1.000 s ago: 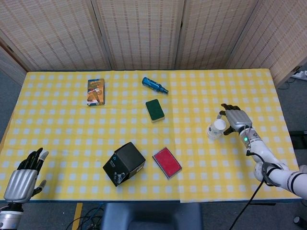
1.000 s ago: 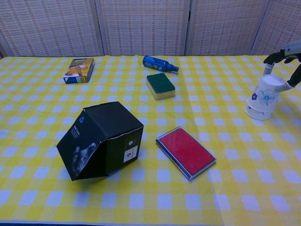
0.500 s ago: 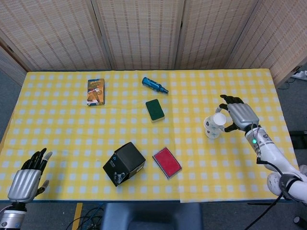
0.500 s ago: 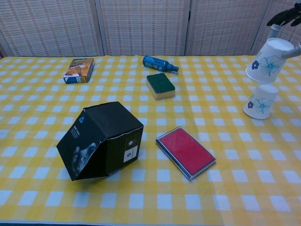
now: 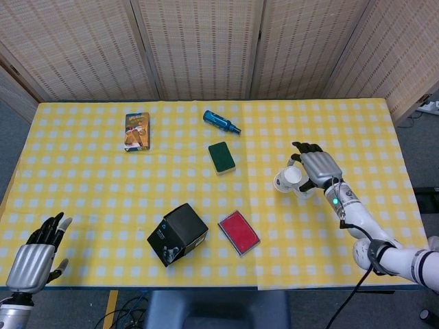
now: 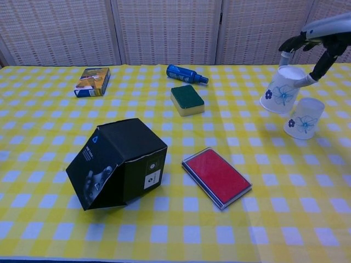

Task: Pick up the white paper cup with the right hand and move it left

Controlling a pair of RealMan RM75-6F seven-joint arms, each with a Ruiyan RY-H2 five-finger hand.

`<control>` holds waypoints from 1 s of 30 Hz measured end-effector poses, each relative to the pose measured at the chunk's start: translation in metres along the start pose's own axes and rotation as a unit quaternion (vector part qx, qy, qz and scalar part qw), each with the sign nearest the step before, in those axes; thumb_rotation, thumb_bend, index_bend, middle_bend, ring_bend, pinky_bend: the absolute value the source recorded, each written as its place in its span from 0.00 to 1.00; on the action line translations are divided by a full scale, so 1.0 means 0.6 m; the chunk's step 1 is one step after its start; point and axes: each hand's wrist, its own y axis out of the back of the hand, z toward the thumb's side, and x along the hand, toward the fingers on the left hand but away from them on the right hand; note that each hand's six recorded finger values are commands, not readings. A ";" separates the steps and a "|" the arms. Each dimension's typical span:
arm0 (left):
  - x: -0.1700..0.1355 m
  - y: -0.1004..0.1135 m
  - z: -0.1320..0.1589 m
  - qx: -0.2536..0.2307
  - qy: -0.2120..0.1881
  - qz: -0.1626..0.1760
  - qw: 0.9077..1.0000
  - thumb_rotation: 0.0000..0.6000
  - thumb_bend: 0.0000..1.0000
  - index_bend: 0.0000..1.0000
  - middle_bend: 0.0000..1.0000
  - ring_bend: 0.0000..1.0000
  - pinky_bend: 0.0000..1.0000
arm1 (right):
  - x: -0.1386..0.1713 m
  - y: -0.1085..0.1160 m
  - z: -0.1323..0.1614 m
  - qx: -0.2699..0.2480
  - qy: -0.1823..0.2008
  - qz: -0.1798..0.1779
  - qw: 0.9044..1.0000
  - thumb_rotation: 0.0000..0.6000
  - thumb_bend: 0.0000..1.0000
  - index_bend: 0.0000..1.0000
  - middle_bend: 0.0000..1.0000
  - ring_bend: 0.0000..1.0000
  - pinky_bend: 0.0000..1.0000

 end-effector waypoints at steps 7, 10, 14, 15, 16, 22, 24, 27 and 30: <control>-0.014 0.018 -0.002 -0.012 -0.006 0.015 1.000 1.00 0.32 0.02 0.00 0.00 0.23 | -0.054 -0.052 0.021 0.020 -0.019 0.026 0.999 1.00 0.30 0.38 0.02 0.00 0.00; -0.019 0.022 -0.001 -0.014 -0.010 0.017 1.000 1.00 0.32 0.02 0.00 0.00 0.23 | -0.067 -0.069 0.033 0.033 -0.021 0.033 0.999 1.00 0.30 0.38 0.02 0.00 0.00; -0.024 0.023 0.003 -0.017 -0.018 0.018 1.000 1.00 0.32 0.02 0.00 0.00 0.23 | -0.076 -0.082 0.046 0.041 -0.022 0.042 0.998 1.00 0.28 0.30 0.00 0.00 0.00; -0.024 0.024 0.004 -0.017 -0.019 0.018 1.000 1.00 0.32 0.02 0.00 0.00 0.23 | -0.077 -0.084 0.048 0.042 -0.023 0.044 0.998 1.00 0.27 0.23 0.00 0.00 0.00; -0.025 0.024 0.004 -0.017 -0.019 0.018 1.000 1.00 0.32 0.02 0.00 0.00 0.23 | -0.077 -0.084 0.050 0.041 -0.024 0.046 0.998 1.00 0.26 0.17 0.00 0.00 0.00; -0.027 0.023 0.005 -0.015 -0.020 0.018 1.000 1.00 0.32 0.02 0.00 0.00 0.23 | -0.065 -0.070 0.051 0.033 -0.030 0.051 0.998 1.00 0.22 0.00 0.00 0.00 0.00; -0.027 0.021 0.008 -0.012 -0.023 0.016 1.000 1.00 0.32 0.02 0.00 0.00 0.23 | -0.056 -0.060 0.053 0.027 -0.027 0.049 0.998 1.00 0.21 0.00 0.00 0.00 0.00; -0.025 0.019 0.007 -0.009 -0.021 0.015 1.000 1.00 0.32 0.02 0.00 0.00 0.23 | -0.038 -0.044 0.055 0.018 -0.020 0.043 0.999 1.00 0.21 0.00 0.00 0.00 0.00; -0.021 0.014 0.004 -0.008 -0.016 0.010 1.000 1.00 0.32 0.02 0.00 0.00 0.23 | -0.007 -0.028 0.056 0.014 -0.009 0.034 0.999 1.00 0.21 0.00 0.00 0.00 0.00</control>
